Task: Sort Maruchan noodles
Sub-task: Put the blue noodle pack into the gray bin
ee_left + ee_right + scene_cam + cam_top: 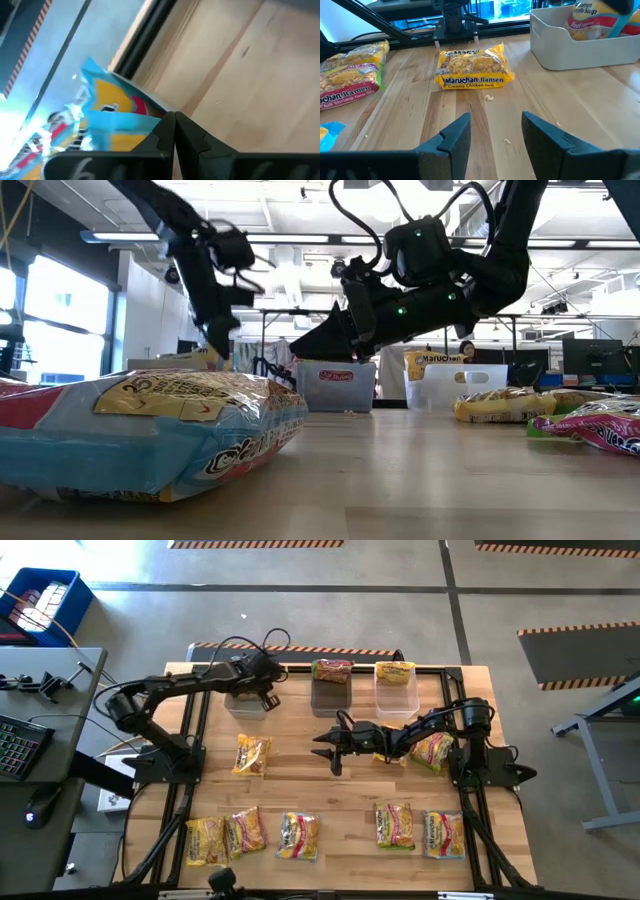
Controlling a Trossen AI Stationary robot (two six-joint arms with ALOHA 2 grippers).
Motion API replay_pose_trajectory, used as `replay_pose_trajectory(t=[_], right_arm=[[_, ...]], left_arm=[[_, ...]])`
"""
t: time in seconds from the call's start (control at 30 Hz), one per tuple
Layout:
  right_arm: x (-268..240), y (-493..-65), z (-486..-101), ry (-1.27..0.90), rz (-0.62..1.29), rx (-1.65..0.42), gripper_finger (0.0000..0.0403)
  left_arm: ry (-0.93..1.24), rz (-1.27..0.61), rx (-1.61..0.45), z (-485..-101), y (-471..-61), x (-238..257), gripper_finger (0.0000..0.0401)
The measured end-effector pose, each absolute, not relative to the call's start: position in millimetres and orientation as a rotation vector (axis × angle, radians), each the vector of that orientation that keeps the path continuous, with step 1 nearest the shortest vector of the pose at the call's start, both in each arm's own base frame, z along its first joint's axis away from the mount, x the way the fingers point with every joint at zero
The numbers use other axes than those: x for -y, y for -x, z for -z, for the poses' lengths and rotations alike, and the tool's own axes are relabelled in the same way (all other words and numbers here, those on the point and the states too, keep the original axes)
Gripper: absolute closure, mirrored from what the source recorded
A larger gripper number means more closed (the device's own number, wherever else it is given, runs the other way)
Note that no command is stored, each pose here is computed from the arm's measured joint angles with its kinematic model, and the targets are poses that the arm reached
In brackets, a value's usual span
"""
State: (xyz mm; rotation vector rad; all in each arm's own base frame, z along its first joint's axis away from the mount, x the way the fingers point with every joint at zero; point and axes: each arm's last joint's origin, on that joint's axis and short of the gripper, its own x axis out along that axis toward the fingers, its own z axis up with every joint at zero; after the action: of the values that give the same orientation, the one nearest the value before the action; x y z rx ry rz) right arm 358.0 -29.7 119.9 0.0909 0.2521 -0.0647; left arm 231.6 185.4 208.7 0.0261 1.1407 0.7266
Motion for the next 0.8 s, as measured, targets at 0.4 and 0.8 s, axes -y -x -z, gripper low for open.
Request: replay_pose_trajectory(t=[0.4, 0.8], right_arm=[[29.7, -357.6, -118.5, -0.085, 0.064, -0.267, 0.0245], [30.1, -357.6, -118.6, -0.083, 0.077, -0.266, 0.0245]], left_arm=[[0.336, -0.732, -1.195, -245.7, -167.1, -181.2, 0.0401], [0.405, -0.853, -1.249, -179.7, -146.6, -170.6, 0.0401]])
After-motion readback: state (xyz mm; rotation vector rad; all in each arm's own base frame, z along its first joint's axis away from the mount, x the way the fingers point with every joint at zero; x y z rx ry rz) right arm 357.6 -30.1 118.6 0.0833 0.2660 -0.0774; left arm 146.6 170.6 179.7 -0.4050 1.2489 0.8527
